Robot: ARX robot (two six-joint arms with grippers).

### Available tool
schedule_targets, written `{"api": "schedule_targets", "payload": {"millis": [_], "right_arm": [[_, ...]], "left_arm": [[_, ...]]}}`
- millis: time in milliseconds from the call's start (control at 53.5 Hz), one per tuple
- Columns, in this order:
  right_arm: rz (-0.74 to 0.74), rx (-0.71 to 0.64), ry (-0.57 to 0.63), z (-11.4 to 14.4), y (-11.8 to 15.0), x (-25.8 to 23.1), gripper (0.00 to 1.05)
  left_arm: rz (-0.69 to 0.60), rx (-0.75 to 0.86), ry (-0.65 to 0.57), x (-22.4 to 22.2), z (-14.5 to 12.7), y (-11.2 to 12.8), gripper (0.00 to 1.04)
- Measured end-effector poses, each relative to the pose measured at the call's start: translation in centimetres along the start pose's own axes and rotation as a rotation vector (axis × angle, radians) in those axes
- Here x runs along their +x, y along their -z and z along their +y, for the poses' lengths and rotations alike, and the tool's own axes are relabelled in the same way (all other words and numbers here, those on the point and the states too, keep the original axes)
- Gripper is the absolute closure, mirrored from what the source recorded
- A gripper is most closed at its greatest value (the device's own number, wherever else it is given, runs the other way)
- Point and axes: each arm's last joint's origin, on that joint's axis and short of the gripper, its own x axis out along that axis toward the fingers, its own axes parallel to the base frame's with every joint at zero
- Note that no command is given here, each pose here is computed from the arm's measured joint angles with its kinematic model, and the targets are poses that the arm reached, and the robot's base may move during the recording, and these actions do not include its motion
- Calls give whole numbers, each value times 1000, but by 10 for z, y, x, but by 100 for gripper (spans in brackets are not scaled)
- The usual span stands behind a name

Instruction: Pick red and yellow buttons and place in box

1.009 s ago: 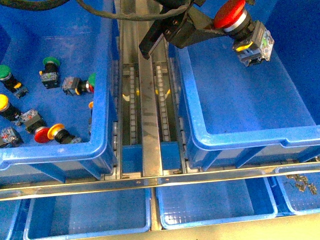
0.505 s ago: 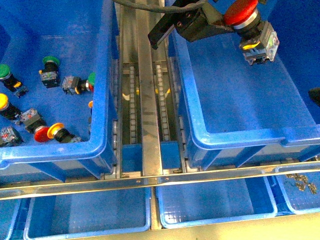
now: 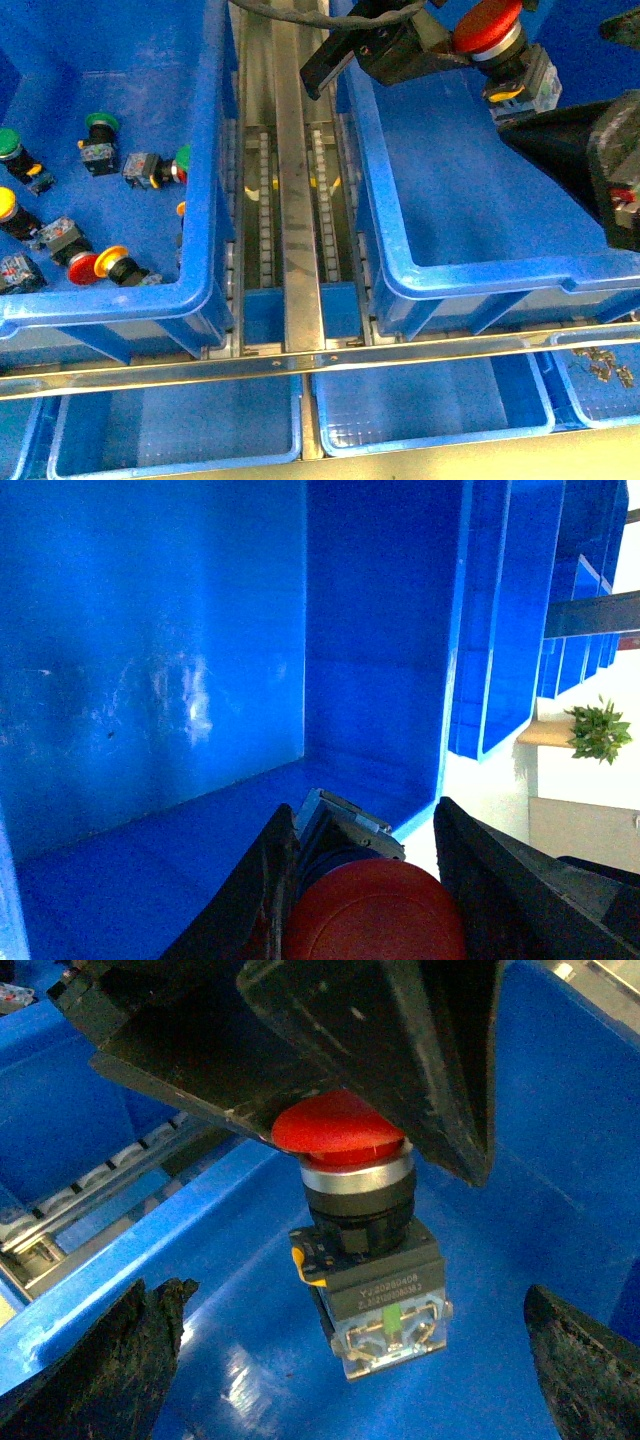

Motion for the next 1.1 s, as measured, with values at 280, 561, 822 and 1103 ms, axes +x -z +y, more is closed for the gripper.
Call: {"api": "schedule_targets", "payload": {"millis": [280,561,822,1103], "right_arm": [[-5,-33,7,-1,2,24,6],[-15,-26,18,-6,1,35,7],[2,8,-16,-10,3,35,55],[4,5,-21,-7,2,35,69]], "left_arm": [[3,5,-3,0,0,0,71],[-5,2,-8,-1,2,-2,71],[-8,1,-10,-2,2,-3,71],[-13,15,-18,-2,4,-4,71]]}}
